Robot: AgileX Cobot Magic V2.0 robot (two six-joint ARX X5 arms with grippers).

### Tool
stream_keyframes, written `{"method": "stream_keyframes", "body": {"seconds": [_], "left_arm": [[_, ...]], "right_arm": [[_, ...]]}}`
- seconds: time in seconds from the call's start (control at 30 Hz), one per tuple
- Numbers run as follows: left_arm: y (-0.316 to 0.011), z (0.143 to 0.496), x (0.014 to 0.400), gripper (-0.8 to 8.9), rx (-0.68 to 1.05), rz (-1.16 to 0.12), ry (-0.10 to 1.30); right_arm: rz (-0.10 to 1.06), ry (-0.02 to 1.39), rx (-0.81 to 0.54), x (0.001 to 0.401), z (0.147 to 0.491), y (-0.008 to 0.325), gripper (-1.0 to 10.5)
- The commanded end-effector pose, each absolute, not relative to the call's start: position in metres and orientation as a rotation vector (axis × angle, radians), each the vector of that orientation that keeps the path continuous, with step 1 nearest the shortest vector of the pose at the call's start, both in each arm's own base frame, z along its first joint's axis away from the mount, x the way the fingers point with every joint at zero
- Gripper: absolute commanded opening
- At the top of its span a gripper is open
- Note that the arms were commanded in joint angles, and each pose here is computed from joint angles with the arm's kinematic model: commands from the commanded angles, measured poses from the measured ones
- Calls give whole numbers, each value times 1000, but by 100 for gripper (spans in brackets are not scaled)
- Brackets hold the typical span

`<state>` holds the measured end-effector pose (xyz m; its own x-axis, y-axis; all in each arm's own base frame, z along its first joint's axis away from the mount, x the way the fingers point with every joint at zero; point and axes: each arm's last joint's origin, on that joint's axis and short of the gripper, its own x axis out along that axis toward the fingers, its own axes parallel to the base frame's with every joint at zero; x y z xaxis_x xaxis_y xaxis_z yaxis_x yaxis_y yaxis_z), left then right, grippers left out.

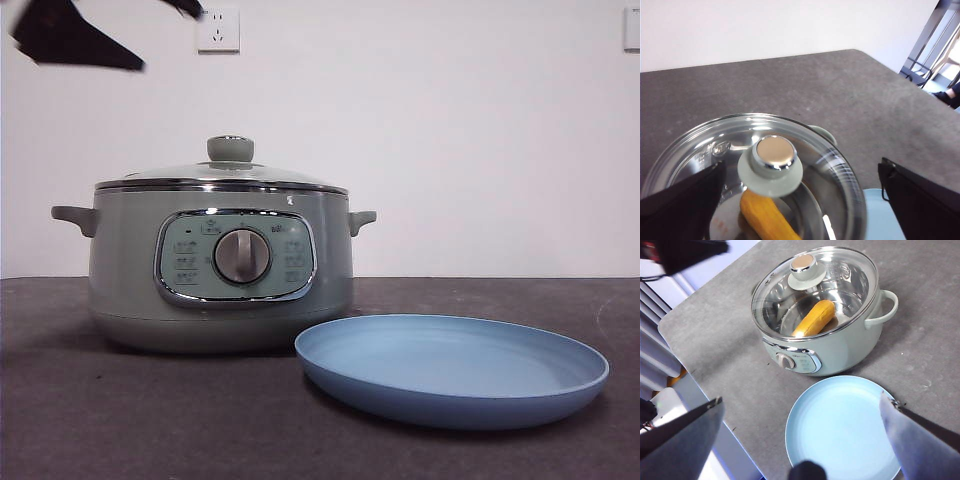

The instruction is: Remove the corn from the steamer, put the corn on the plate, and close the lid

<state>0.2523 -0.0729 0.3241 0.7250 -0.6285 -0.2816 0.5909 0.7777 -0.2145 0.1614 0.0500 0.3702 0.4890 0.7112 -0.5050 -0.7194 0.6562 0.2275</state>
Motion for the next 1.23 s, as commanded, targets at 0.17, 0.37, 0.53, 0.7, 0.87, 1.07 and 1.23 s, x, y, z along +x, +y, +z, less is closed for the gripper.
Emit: {"method": "stream_keyframes", "body": {"seconds": [0.17,0.37,0.53,0.7,0.87,1.07,1.23], "left_arm": [[-101,313,286,534,-22,-606,345],[-121,304,313,533,43,-598,370],[-130,285,325,533,66,-569,427],[-133,271,332,533,76,-553,467],[-133,266,333,435,83,-533,495],[-133,266,333,68,81,-525,502],[-133,266,333,-9,77,-528,503]], "right_arm": [[868,608,-7,161,371,50,599],[866,614,-1,161,370,50,599],[866,614,-1,161,370,50,599],[866,613,-1,161,370,50,599],[866,613,-1,161,370,50,599],[865,616,-1,162,370,50,599],[866,616,-1,162,370,50,599]]}}
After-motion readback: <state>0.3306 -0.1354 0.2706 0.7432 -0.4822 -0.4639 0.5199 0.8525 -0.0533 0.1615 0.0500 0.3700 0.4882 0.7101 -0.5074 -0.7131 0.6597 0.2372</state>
